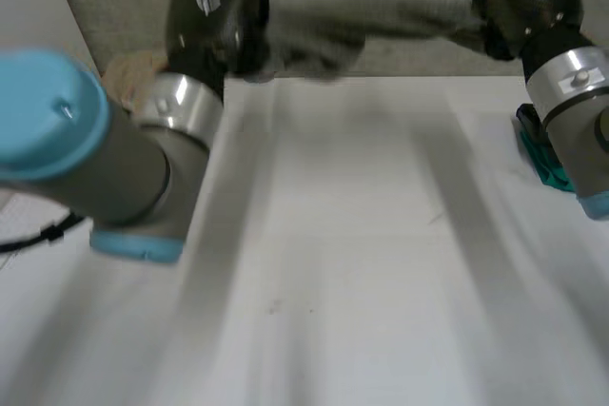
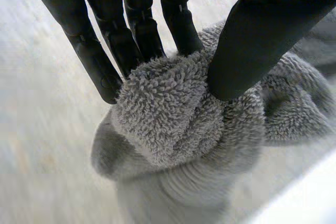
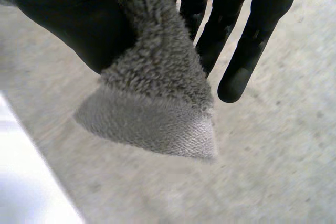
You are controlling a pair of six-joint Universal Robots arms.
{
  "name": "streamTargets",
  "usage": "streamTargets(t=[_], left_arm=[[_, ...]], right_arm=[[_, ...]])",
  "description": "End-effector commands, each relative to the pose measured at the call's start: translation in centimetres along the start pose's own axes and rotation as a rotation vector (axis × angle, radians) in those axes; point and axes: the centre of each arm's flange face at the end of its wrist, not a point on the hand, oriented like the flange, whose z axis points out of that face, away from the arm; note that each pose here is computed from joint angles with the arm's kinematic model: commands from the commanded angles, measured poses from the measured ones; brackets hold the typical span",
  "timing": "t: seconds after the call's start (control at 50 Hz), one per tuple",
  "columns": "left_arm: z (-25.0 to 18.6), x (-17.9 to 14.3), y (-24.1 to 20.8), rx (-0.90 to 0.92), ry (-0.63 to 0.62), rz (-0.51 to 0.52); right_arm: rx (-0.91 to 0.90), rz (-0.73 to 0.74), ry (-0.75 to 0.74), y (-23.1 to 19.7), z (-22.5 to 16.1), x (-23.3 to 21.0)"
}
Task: Fold the laundry.
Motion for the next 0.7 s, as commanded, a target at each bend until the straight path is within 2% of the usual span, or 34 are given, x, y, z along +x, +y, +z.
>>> streamTargets(t=[0.02,0.06,0.16,0.2,0.26,0.32,0.44,0.52,0.6,0.7], left_arm=[[-6.5,1.6,8.5,-0.316,0.083,0.077],[-8.0,2.3,9.9,-0.372,0.121,0.100],[-13.1,4.4,12.1,-0.526,0.240,0.174],[-14.0,4.7,11.9,-0.554,0.263,0.182],[-14.8,4.7,10.2,-0.567,0.281,0.178],[-14.6,4.3,8.0,-0.542,0.275,0.170],[-13.2,3.3,5.1,-0.463,0.234,0.163],[-11.3,1.0,4.4,-0.426,0.151,0.170],[-8.7,-2.6,4.6,-0.402,0.052,0.179],[-6.8,-4.9,5.7,-0.407,0.049,0.176]], right_arm=[[-0.274,0.034,-0.164,5.4,-3.7,-3.6],[-0.405,0.026,-0.258,8.0,-5.7,-5.3],[-0.629,-0.077,-0.455,10.4,-10.1,-7.6],[-0.686,-0.140,-0.532,10.3,-11.4,-7.8],[-0.725,-0.167,-0.573,10.3,-12.2,-7.6],[-0.746,-0.163,-0.552,10.5,-12.1,-6.6],[-0.636,-0.148,-0.443,6.7,-10.3,-4.3],[-0.596,-0.054,-0.357,5.1,-8.4,-2.9],[-0.587,0.007,-0.331,3.8,-7.3,-2.2],[-0.637,0.060,-0.362,4.0,-6.2,-2.1]])
